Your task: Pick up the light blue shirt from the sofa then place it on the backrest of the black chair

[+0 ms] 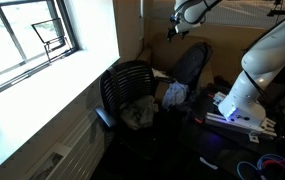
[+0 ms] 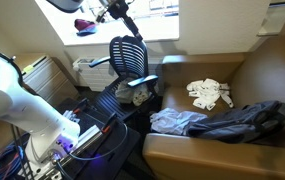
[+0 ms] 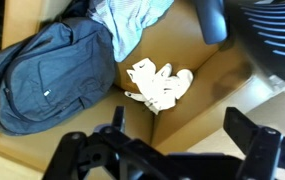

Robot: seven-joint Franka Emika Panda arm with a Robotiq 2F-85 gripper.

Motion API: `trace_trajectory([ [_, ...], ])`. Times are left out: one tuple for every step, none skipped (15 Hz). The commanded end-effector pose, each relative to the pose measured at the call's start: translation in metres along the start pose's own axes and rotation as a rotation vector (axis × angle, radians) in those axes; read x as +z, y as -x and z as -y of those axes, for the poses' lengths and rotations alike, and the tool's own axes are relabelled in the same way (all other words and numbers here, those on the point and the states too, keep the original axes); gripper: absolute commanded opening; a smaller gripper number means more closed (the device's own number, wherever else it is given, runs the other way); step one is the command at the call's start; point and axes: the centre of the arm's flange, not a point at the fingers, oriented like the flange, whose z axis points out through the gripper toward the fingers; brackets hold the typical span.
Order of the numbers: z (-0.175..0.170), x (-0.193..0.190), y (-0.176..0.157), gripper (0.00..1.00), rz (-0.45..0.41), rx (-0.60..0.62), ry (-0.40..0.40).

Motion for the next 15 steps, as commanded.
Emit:
trace_trajectory([
  [-0.051, 0.088, -0.003, 1.00, 0.073, 0.168, 0.101],
  [-0.062, 0.115, -0.001, 1.00, 0.107, 0.210, 0.142],
  [-0.072, 0.140, 0.007, 1.00, 0.142, 0.248, 0.188],
  [-0.076, 0.167, 0.010, 1.00, 0.203, 0.270, 0.226],
  [-0.076, 0.191, 0.010, 1.00, 0.287, 0.262, 0.213],
  [-0.086, 0.141, 0.020, 1.00, 0.195, 0.252, 0.205],
  [-0.087, 0.158, 0.026, 1.00, 0.227, 0.253, 0.216],
  [-0.087, 0.162, 0.026, 1.00, 0.229, 0.251, 0.217],
  [-0.085, 0.159, 0.023, 1.00, 0.221, 0.250, 0.215],
  [-0.086, 0.152, 0.027, 1.00, 0.156, 0.212, 0.184],
  [-0.082, 0.169, 0.019, 1.00, 0.165, 0.089, 0.188],
  [-0.071, 0.200, 0.007, 1.00, 0.215, 0.045, 0.183],
  [-0.066, 0.229, -0.002, 1.00, 0.258, 0.013, 0.166],
  [-0.066, 0.242, 0.002, 1.00, 0.299, -0.023, 0.160],
  [-0.068, 0.259, 0.003, 1.00, 0.346, -0.052, 0.171],
])
